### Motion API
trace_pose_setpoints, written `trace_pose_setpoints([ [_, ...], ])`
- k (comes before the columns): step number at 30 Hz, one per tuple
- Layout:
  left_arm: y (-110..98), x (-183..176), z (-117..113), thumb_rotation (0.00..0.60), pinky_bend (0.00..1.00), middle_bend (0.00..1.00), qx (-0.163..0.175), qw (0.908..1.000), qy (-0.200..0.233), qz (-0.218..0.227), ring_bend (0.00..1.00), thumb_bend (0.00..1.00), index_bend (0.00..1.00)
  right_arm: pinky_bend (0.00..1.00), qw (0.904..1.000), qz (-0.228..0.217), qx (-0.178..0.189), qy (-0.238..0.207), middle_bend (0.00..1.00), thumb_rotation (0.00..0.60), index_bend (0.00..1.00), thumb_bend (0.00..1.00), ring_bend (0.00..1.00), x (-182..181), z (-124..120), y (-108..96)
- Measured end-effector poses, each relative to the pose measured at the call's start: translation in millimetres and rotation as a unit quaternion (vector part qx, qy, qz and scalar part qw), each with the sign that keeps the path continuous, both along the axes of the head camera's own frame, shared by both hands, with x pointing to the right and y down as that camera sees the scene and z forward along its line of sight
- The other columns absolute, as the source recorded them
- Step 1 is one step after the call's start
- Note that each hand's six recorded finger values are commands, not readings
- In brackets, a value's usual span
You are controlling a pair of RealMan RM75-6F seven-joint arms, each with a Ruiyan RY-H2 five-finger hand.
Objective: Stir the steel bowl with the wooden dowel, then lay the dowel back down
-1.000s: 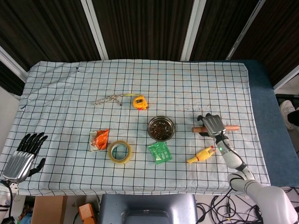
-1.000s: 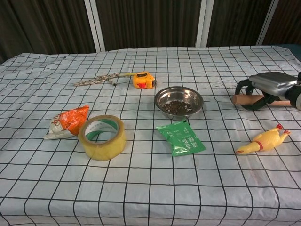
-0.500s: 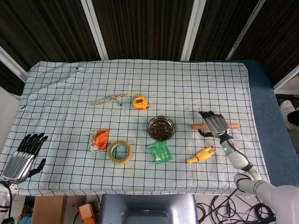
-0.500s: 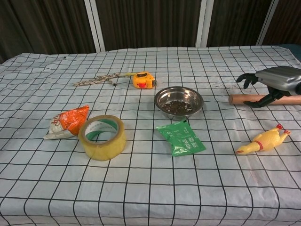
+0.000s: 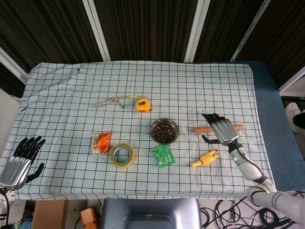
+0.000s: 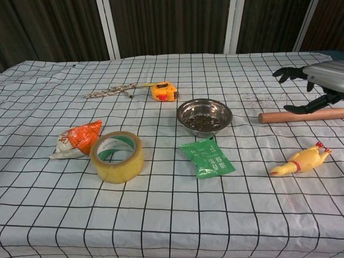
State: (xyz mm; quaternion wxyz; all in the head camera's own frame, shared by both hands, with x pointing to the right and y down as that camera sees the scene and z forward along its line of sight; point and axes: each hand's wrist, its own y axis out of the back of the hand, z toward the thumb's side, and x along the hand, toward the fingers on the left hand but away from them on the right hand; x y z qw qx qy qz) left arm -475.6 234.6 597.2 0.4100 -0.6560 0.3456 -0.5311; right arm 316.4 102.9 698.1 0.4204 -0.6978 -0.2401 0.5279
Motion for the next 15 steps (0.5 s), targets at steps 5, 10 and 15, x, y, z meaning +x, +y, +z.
trace_pose_setpoints([
  [5,12,9,-12,0.600,0.01,0.04,-0.009,0.9998,-0.002,-0.017,0.00,0.42,0.00,0.16,0.9977,0.000,0.066,-0.019,0.00,0.339,0.00,0.27,0.00,3,-64,36],
  [10,28,22,-20,0.600,0.01,0.04,-0.027,0.9996,-0.006,0.003,0.00,0.42,0.00,0.09,0.9925,0.061,0.106,0.005,0.00,0.339,0.00,0.27,0.00,42,-124,99],
  [15,34,28,-25,0.600,0.01,0.03,-0.029,0.9994,-0.005,0.018,0.00,0.42,0.00,0.08,0.9927,0.087,0.076,0.037,0.00,0.340,0.00,0.27,0.00,69,-138,138],
])
